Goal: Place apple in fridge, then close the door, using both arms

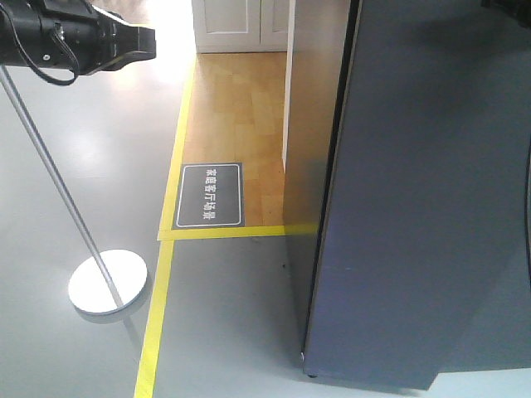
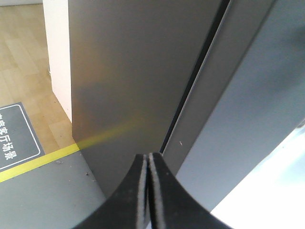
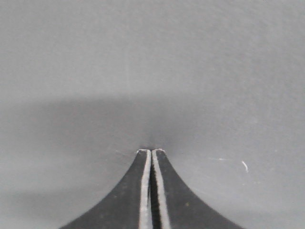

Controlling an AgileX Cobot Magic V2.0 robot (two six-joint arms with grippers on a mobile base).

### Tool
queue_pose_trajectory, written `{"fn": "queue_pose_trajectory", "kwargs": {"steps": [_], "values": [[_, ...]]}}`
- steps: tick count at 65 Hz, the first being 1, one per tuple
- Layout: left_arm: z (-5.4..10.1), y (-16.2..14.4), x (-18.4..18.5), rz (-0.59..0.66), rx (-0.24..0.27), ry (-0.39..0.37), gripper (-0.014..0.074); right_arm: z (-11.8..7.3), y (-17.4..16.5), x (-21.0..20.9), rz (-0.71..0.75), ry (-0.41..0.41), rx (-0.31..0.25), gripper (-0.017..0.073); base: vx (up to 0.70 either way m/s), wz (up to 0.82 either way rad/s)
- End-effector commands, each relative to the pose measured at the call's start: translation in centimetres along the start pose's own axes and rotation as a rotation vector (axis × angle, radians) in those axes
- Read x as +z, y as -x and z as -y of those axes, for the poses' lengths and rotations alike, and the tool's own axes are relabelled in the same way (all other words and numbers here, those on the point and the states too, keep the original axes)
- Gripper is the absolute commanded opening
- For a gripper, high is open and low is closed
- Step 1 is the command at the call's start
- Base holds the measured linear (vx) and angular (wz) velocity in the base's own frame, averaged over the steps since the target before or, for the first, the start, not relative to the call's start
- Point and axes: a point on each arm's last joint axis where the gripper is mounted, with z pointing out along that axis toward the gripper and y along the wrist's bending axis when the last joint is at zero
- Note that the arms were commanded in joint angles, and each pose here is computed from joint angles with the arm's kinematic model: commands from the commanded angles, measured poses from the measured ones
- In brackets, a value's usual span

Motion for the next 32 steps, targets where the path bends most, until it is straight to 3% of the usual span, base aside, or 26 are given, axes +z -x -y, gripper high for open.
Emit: {"fn": "queue_pose_trajectory", "kwargs": {"steps": [1, 32], "values": [[1.0, 2.2, -2.1, 0.126, -0.004, 0.000, -0.0007, 0.4, 2.5, 0.6, 0.120, -0.037, -0.009, 0.0004, 0.00, -0.01], [1.0, 2.2, -2.1, 0.130, -0.039, 0.000, -0.0007, -0.7, 3.3, 0.1, 0.039, 0.072, -0.039, 0.0004, 0.00, 0.00]]}}
